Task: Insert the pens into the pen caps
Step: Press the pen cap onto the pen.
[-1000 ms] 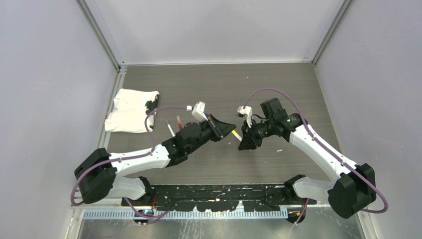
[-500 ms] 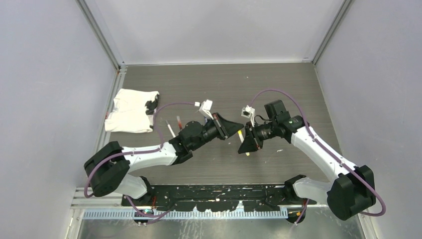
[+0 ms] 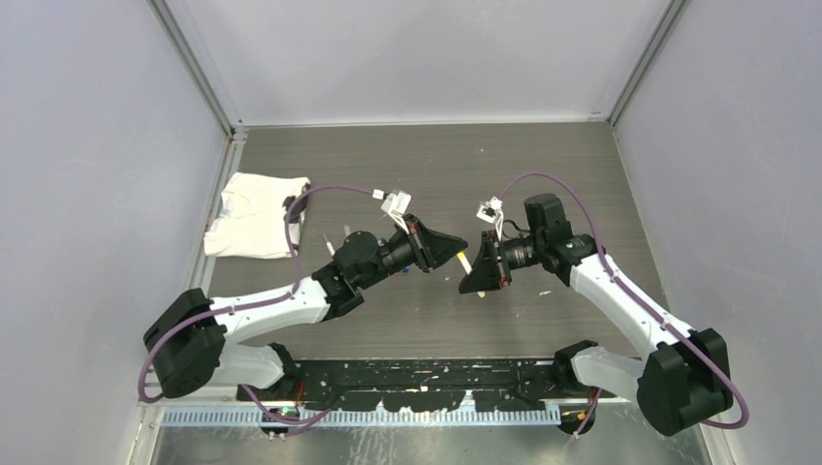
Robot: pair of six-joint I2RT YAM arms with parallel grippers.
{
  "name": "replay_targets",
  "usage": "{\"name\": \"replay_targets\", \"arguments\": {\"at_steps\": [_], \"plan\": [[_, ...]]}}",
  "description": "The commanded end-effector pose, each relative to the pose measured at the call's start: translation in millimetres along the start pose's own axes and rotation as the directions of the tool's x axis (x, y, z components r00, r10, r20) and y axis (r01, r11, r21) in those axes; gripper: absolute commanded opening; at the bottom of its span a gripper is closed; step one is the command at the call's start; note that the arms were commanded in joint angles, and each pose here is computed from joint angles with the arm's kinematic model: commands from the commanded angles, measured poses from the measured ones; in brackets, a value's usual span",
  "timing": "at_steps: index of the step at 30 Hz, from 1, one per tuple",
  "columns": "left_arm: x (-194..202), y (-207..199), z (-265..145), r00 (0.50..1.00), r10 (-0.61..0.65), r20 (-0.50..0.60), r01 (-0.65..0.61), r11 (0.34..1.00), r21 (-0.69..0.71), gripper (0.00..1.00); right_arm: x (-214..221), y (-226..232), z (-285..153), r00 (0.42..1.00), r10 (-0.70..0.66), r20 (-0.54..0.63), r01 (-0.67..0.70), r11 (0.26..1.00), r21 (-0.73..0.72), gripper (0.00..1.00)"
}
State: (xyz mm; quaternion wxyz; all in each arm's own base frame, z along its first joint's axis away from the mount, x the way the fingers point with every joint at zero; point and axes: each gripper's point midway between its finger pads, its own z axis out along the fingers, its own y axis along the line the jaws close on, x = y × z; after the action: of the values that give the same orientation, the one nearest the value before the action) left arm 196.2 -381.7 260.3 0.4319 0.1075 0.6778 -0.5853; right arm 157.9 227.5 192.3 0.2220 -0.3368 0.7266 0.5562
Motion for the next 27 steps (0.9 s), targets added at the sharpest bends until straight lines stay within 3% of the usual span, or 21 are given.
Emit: {"name": "replay_targets", "arguments": {"at_steps": [1,6,8,11,14,21,24,27], "plan": [[166.2,-38.3,-88.2,0.760,0.078,-0.645,0.137,0.951,0.277,0.01,-122.7,4.4,-27.4,0.865,-0.395,0.309,0.378,0.919,0.114,0.00],[163.8,-52.4,-78.5,0.784,0.084,-0.615,0.189,0.911,0.366,0.00,-125.5,-2.7,-27.6,0.862,-0.409,0.300,0.377,0.912,0.161,0.01],[167.0,-56.7,-78.2,0.767,0.043,-0.640,0.248,0.900,0.359,0.01,-118.0,-16.1,-31.2,0.880,-0.425,0.214,0.372,0.894,0.249,0.01],[183.9,-45.8,-84.8,0.676,-0.061,-0.734,0.329,0.917,0.227,0.00,-118.2,-29.8,-40.9,0.872,-0.471,0.136,0.396,0.841,0.369,0.01],[201.2,-26.3,-99.3,0.604,-0.116,-0.788,0.303,0.949,0.093,0.01,-120.2,-37.6,-49.5,0.862,-0.501,0.079,0.417,0.789,0.451,0.00],[221.2,10.8,-122.6,0.500,-0.118,-0.858,0.050,0.993,-0.107,0.00,-121.9,-50.3,-58.3,0.864,-0.502,0.046,0.405,0.745,0.530,0.01],[210.7,-2.2,-105.8,0.571,-0.104,-0.814,0.088,0.994,-0.066,0.01,-112.9,-42.3,-47.4,0.862,-0.504,0.055,0.428,0.782,0.454,0.00],[187.9,-12.0,-81.9,0.695,-0.146,-0.704,0.165,0.985,-0.041,0.01,-100.6,-35.3,-33.8,0.866,-0.497,0.057,0.445,0.817,0.367,0.01]]}}
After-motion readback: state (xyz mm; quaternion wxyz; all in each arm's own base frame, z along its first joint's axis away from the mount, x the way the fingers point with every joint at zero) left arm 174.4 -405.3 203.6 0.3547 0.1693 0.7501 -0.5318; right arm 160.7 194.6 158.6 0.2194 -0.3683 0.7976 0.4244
